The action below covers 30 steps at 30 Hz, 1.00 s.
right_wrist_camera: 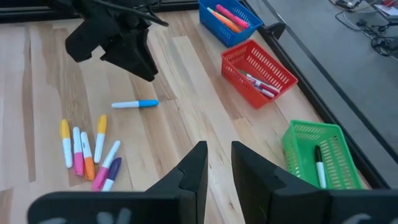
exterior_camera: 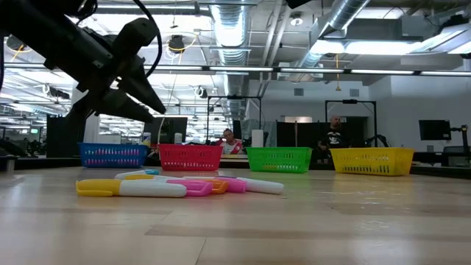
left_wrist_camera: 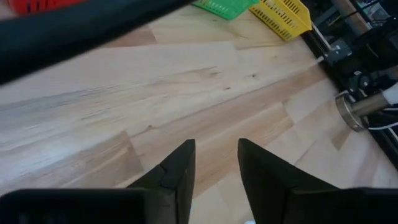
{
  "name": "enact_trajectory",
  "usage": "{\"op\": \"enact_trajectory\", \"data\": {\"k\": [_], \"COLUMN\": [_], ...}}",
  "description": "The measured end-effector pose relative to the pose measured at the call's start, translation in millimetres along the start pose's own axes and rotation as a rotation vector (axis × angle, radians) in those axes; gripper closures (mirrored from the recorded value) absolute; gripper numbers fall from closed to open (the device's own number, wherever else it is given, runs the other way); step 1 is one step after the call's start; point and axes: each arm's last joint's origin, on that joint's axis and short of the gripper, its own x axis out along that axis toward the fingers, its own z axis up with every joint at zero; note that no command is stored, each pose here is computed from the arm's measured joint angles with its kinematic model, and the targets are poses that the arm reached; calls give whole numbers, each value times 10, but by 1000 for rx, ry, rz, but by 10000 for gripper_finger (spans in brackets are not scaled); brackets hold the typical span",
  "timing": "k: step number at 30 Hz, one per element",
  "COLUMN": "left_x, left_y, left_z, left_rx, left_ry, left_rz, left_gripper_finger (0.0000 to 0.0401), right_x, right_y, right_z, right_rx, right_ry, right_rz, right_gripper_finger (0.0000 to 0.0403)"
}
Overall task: Pick & Place Markers
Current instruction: Put the small blue highlighter pen into the green bin
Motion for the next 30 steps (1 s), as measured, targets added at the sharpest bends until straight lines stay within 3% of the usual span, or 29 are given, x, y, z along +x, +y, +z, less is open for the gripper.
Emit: {"op": "enact_trajectory", "data": {"k": [9, 13, 30], "left_x": [79, 191, 422], "left_y": [38, 114, 80], "left_z": [-97, -240, -477], "left_rx": [52, 48, 151], "left_ry": [35, 56, 104], "left_rz": [32, 91, 156], "left_gripper_finger": [228, 228, 236], "right_x": [0, 0, 0], "right_y": [-1, 0, 0], "right_z": [-4, -5, -9], "right_rx": [-3, 5, 23], "right_ry": [4, 6, 11], "right_rz": [1, 4, 7], "right_gripper_finger": [339, 339, 339]}}
